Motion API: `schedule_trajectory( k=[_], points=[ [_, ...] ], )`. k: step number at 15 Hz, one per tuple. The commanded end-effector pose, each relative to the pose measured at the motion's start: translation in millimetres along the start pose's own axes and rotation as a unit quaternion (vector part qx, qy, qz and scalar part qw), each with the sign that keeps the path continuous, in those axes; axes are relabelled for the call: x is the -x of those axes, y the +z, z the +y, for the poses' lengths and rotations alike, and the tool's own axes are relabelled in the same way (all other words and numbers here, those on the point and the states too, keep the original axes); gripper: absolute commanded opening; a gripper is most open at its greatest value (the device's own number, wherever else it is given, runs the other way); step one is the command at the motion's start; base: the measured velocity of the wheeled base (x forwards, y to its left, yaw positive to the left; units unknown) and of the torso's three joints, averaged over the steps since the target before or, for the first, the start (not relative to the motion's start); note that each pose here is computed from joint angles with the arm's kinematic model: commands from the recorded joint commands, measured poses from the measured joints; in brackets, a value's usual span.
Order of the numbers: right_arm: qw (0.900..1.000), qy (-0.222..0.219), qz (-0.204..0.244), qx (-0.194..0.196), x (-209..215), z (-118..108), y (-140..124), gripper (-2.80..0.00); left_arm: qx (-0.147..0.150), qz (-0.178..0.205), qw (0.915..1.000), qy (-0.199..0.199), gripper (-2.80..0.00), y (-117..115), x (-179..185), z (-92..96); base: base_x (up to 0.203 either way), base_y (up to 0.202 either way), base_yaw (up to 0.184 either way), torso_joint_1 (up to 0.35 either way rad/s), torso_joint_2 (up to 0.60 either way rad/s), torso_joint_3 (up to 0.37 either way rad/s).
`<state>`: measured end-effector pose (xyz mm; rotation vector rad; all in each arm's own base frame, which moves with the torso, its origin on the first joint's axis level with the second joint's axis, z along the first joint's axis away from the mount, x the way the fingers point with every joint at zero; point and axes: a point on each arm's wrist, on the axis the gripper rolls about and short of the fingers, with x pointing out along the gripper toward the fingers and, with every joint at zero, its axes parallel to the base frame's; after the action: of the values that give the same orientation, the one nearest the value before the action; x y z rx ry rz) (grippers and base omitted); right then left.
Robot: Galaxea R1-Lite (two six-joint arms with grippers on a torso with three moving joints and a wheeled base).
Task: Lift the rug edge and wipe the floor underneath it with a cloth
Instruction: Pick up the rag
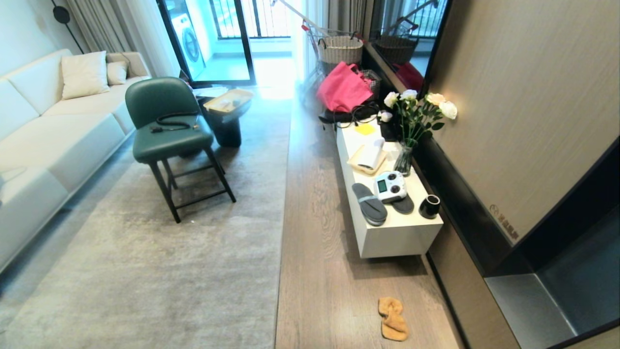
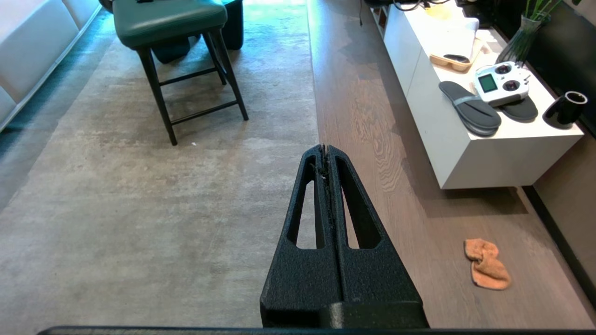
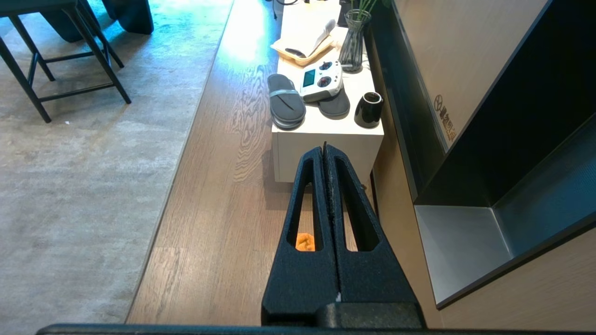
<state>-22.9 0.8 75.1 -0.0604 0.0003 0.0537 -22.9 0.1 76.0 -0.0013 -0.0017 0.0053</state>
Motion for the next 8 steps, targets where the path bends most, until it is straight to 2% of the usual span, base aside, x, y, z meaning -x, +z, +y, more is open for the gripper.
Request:
schedule_trajectory(
  k=[1,8],
  points=[
    [1.000,0.001,0.001,0.000,-0.1,0.0,0.0,-2.80,0.000,0.000,1.0000,0.000,-2.80,0.0,0.0,0.0,0.000,0.000,0.000,0.000,0.00,0.000],
    [1.000,0.000,0.001,0.000,-0.1,0.0,0.0,-2.80,0.000,-0.001,1.0000,0.000,-2.80,0.1,0.0,0.0,0.000,0.000,0.000,0.000,0.00,0.000]
  ],
)
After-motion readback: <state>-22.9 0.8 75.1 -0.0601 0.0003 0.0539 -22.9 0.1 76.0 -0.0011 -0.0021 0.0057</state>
